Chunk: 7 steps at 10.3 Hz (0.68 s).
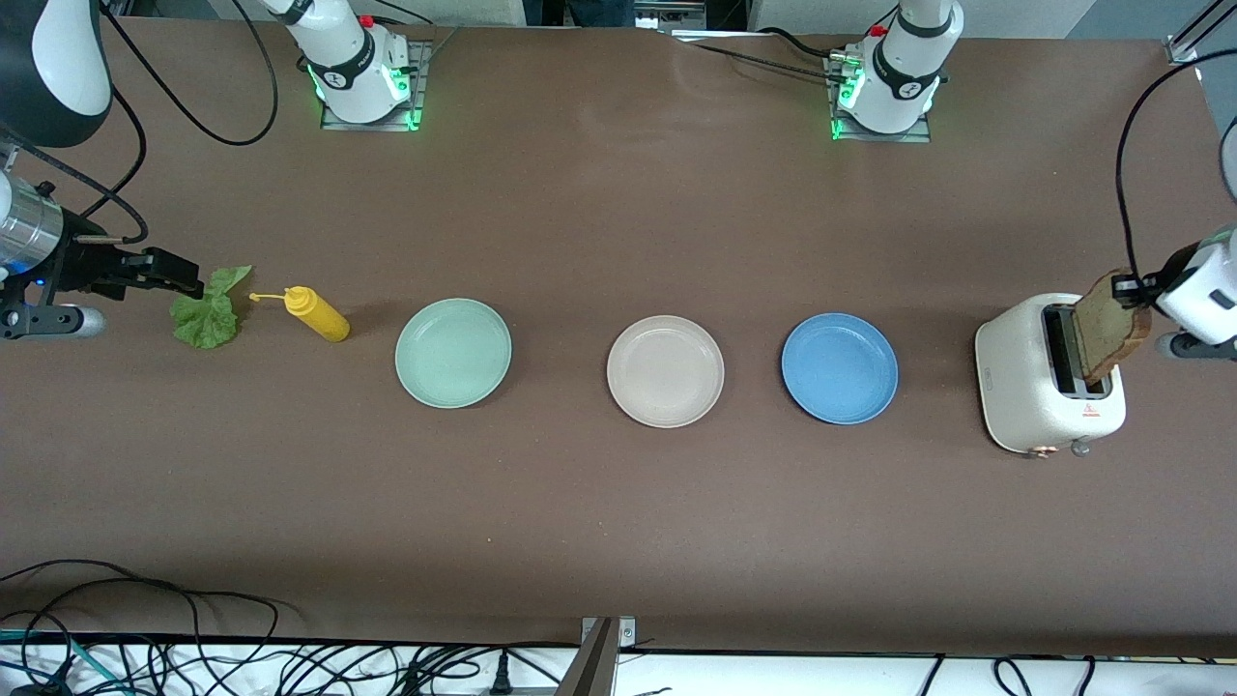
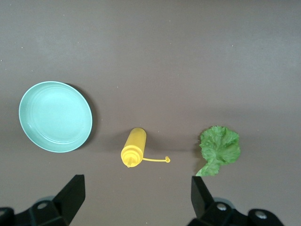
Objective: Make sandwich on beige plate with both arms
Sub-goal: 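Close the left gripper on the bread and lift it out, then carry the bread with the left gripper onto the beige plate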
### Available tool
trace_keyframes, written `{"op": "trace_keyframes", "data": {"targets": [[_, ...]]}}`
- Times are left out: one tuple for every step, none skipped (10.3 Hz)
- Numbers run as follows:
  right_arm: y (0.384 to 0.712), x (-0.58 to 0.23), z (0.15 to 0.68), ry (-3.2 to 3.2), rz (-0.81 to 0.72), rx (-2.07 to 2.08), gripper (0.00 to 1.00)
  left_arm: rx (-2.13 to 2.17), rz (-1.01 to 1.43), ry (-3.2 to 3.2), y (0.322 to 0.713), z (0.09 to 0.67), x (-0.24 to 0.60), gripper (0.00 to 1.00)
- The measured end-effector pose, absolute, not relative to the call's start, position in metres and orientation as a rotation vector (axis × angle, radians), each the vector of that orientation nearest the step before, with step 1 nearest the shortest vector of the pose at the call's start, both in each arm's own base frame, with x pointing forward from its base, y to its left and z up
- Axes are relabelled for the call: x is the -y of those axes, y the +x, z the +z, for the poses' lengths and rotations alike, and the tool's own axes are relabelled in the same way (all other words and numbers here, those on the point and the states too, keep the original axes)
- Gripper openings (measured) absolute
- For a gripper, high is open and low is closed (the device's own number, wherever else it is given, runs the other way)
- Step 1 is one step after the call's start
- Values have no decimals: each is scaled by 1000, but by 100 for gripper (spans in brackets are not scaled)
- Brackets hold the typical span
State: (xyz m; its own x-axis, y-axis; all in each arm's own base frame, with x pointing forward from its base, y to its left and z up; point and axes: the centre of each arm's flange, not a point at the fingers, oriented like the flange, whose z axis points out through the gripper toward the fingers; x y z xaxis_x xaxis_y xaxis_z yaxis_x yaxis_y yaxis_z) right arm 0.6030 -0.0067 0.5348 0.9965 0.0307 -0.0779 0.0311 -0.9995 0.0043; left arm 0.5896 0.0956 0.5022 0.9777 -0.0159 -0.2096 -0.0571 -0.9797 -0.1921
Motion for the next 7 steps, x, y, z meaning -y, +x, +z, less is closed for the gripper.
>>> {"op": "trace_keyframes", "data": {"targets": [[603, 7, 535, 3133, -122, -49, 100, -84, 284, -2926, 592, 517, -82, 9], [603, 7, 535, 3133, -122, -49, 100, -123, 257, -2928, 595, 524, -65, 9], [603, 7, 535, 3133, -122, -49, 100, -169, 236, -2930, 598, 529, -42, 9], [603, 7, 535, 3133, -122, -49, 100, -200, 218, -2932, 600, 530, -10, 9], [603, 7, 535, 3133, -122, -48, 100, -217, 201, -2935, 599, 530, 29, 9], [603, 7, 535, 3133, -123, -48, 100, -228, 190, -2939, 596, 528, 66, 9], [603, 7, 535, 3133, -123, -49, 100, -240, 193, -2950, 593, 522, 102, 9]]}}
